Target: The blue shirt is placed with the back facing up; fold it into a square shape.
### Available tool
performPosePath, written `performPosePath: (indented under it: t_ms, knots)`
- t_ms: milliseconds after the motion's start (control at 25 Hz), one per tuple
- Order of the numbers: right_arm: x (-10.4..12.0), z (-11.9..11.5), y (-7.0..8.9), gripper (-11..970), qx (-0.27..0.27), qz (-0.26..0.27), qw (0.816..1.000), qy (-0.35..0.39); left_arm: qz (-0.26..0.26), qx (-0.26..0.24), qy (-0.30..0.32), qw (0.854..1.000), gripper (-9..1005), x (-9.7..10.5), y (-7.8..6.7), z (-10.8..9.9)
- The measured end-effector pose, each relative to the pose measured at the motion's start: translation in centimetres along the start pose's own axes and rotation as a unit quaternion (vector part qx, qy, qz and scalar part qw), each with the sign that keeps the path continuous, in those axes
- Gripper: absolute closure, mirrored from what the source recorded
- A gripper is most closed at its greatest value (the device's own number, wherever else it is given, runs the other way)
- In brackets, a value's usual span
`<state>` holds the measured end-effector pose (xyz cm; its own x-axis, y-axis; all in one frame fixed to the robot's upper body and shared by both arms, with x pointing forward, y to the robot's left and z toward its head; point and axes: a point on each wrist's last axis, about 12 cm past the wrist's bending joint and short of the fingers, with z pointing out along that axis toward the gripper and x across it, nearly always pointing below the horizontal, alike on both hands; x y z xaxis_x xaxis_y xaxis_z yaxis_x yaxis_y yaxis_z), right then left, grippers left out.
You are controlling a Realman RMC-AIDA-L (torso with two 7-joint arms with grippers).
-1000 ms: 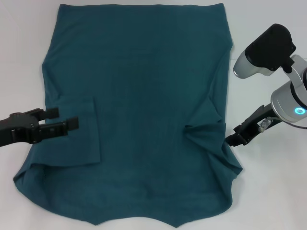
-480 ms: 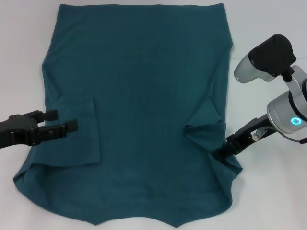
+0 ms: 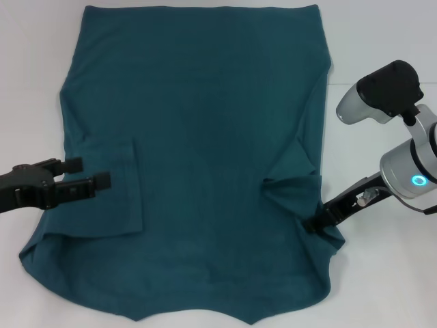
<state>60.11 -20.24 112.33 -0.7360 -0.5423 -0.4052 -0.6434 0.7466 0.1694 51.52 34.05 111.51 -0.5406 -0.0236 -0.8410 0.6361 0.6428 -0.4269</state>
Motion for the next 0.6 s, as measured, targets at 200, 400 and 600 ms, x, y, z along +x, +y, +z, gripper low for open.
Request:
performPosePath:
  t_ms: [200,400,600]
  knots:
    - [-0.3,0.9,0.0,303,-0.009,0.011,1.000,-0.007,0.000,0.001,0.000,1.000,51,0.1,0.0,0.0]
    - [-0.6,1.5,-0.1,402,-0.015,0.017,0.999,-0.028,0.001,0.001,0.001,1.000,52,0.1,0.0,0.0]
    - [-0.8,1.5,-0.2,588,-0.014,0.020,0.999,-0.042,0.001,0.000,0.001,1.000,52,0.1,0.0,-0.1]
